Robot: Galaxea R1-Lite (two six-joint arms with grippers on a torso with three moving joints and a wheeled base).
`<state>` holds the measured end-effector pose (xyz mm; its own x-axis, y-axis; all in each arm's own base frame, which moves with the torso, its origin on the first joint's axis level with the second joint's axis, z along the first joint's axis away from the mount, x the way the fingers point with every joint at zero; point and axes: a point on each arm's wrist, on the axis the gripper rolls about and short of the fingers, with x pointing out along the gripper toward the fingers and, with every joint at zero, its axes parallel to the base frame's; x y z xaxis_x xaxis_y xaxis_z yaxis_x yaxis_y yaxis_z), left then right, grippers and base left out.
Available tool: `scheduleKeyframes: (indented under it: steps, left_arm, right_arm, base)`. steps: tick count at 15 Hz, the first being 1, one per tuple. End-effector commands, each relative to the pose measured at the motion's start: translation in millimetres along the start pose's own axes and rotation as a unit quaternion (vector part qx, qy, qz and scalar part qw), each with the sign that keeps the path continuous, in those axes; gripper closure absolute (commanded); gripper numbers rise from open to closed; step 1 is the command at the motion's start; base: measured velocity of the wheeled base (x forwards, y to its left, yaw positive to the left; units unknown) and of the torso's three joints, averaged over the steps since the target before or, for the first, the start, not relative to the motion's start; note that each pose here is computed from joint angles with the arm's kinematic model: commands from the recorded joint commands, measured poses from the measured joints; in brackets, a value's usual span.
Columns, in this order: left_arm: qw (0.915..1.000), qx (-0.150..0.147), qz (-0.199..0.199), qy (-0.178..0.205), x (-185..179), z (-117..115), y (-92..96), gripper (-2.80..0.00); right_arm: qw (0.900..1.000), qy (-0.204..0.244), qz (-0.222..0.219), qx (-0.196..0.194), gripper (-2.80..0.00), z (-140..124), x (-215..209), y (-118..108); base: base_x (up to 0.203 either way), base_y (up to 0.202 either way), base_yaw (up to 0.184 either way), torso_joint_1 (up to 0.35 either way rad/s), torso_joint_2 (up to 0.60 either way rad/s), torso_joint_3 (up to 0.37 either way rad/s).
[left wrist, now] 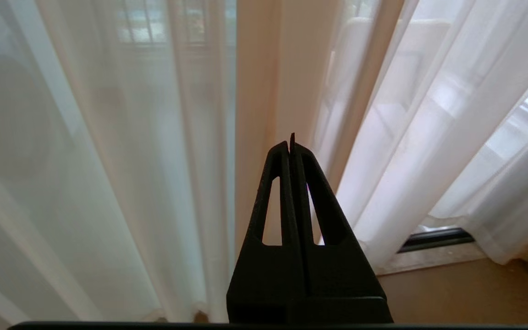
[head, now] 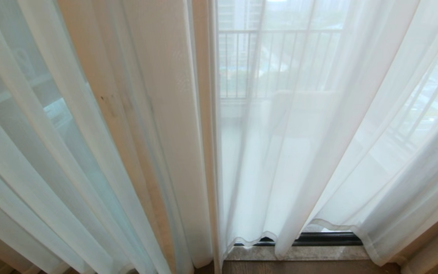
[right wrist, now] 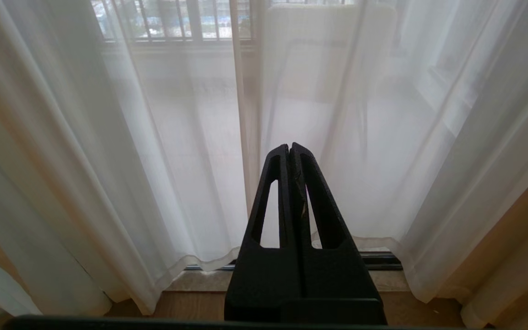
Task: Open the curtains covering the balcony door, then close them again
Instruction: Pull the inner curtains open on both sides
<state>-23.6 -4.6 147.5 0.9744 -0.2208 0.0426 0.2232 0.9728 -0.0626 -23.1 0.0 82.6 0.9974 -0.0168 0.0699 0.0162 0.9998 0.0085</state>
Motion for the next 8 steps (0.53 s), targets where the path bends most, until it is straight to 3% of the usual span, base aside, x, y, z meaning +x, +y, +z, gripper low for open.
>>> scheduleKeyframes:
  steps: [1,4,7,8]
  left_arm:
    - [0.998,-0.033,-0.016,0.051,25.9,23.6,3.3,0.0]
    - [0.9948,-0.056,-0.035,0.077,66.3,47.0,8.6,0.0]
    - [0.9952,-0.058,-0.044,0.066,115.4,63.7,15.5,0.0]
    - [0.996,-0.056,-0.048,0.05,129.4,68.5,17.3,-2.8]
  right_arm:
    - [1.0,0.0,0.0,0.0,0.0,0.1,0.0,0.0]
    - [1.0,0.0,0.0,0.0,0.0,0.1,0.0,0.0]
    - [1.0,0.0,0.0,0.0,0.0,0.1,0.0,0.0]
    - [1.0,0.0,0.0,0.0,0.0,0.1,0.0,0.0]
  base:
    - [0.0,0.0,0.0,0.0,0.0,0.0]
    - [0.0,0.0,0.0,0.0,0.0,0.0]
    - [0.0,0.0,0.0,0.0,0.0,0.0]
    - [0.0,0.0,0.0,0.0,0.0,0.0]
